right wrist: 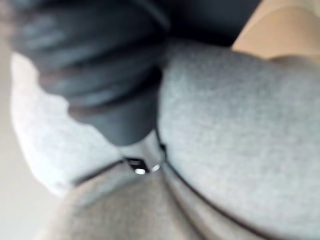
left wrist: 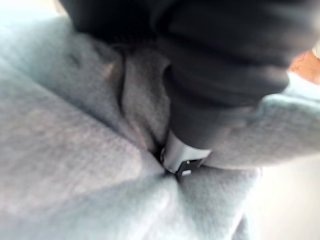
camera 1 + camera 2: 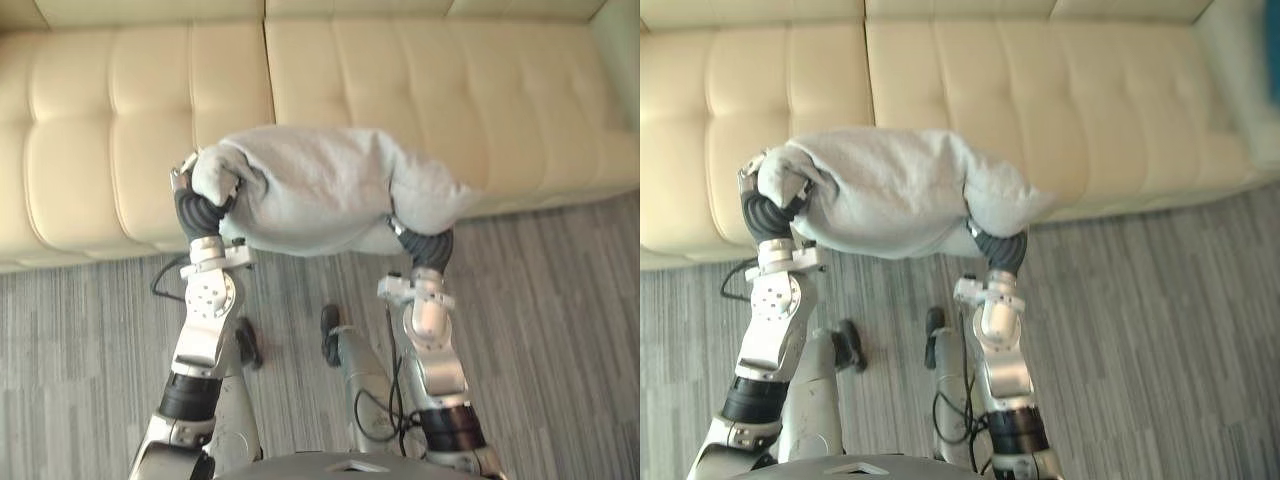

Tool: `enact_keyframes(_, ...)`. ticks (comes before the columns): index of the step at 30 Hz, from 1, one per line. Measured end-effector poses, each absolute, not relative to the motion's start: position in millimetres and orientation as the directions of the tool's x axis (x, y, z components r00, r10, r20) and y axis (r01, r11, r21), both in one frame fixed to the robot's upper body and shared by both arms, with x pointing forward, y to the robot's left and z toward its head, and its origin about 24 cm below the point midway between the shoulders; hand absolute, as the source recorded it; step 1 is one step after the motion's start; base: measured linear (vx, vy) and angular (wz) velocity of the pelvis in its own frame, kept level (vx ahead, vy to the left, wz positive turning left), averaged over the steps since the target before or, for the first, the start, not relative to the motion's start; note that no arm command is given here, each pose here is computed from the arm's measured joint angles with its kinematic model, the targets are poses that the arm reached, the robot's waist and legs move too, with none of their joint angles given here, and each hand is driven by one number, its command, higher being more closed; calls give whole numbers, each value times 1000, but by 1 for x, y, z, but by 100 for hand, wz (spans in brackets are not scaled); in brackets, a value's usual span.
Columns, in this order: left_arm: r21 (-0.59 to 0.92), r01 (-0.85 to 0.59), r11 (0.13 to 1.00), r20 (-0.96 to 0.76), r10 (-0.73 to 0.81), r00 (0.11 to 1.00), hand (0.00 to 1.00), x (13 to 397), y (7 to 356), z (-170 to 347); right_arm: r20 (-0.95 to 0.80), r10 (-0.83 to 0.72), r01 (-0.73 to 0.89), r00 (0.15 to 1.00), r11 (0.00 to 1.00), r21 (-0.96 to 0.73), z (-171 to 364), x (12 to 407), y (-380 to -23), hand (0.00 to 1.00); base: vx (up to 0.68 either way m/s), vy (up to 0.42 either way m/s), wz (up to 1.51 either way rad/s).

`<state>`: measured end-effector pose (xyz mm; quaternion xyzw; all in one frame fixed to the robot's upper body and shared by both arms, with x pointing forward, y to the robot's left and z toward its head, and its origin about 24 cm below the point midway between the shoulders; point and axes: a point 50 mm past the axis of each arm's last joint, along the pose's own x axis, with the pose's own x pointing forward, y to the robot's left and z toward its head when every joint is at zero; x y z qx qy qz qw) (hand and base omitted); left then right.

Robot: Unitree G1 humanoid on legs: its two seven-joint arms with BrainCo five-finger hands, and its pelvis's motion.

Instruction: Pick up cushions and gather them together orderly.

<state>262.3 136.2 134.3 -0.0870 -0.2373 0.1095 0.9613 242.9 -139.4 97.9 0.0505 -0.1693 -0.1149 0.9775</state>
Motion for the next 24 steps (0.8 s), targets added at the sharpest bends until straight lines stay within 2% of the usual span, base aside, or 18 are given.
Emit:
enact_keyframes(10,-130,-162,978,210,187,960,100,218,144,72,104,-181,176,978,982,63,51,198,-151,100,211,-48,21)
enact_keyframes(19,-155,-143,978,140,165,976,100,207,139,57,116,-188,187,975,982,18,53,194,-161,100,105,16,12)
enact_keyframes(24,-119,-155,981,90,167,982,100,199,145,46,75,-198,194,977,980,53,48,194,-155,100,15,103,-32)
